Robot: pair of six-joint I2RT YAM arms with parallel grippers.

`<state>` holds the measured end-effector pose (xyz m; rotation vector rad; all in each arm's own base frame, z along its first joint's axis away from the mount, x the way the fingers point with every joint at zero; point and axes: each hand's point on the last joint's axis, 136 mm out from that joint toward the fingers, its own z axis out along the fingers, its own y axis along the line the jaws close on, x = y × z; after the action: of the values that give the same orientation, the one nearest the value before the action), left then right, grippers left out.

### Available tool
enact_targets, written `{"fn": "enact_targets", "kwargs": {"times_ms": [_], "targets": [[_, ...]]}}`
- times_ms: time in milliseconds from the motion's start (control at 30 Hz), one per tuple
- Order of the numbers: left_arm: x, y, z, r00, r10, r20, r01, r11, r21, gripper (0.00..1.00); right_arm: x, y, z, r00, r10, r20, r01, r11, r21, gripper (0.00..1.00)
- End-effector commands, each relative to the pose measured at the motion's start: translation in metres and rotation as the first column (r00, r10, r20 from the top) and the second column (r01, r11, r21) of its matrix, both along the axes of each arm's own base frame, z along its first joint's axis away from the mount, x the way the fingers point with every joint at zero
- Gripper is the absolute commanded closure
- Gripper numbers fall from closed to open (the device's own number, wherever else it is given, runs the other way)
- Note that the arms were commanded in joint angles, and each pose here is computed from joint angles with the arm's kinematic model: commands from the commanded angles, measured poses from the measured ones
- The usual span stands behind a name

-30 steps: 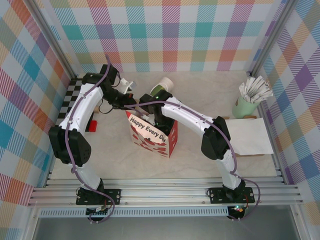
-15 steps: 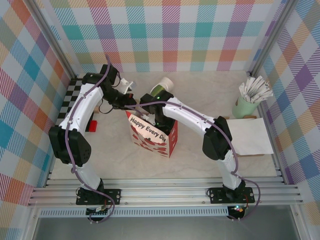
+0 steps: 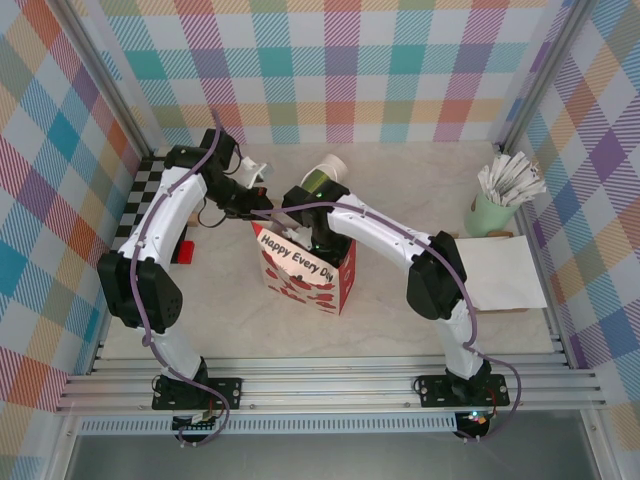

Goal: Pack the takeout coffee

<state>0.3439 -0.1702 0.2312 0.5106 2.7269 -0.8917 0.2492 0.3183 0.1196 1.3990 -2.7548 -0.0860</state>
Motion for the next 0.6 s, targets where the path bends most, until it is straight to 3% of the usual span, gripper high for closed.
{"fn": "enact_targets", "kwargs": {"times_ms": [0,567], "targets": [[0.003,0.001,0.007,0.999,-0.010,0.036,0.011,1.000,-0.012,1.00,-0.011,-0.020,-0.057,0.995,0.026,-0.097,-0.041,0.987,-0.158,0.46],[0.004,0.001,0.006,0.999,-0.016,0.033,0.016,1.000,-0.012,1.00,-0.017,-0.022,-0.070,0.990,0.011,-0.142,-0.036,0.984,-0.177,0.47]]}}
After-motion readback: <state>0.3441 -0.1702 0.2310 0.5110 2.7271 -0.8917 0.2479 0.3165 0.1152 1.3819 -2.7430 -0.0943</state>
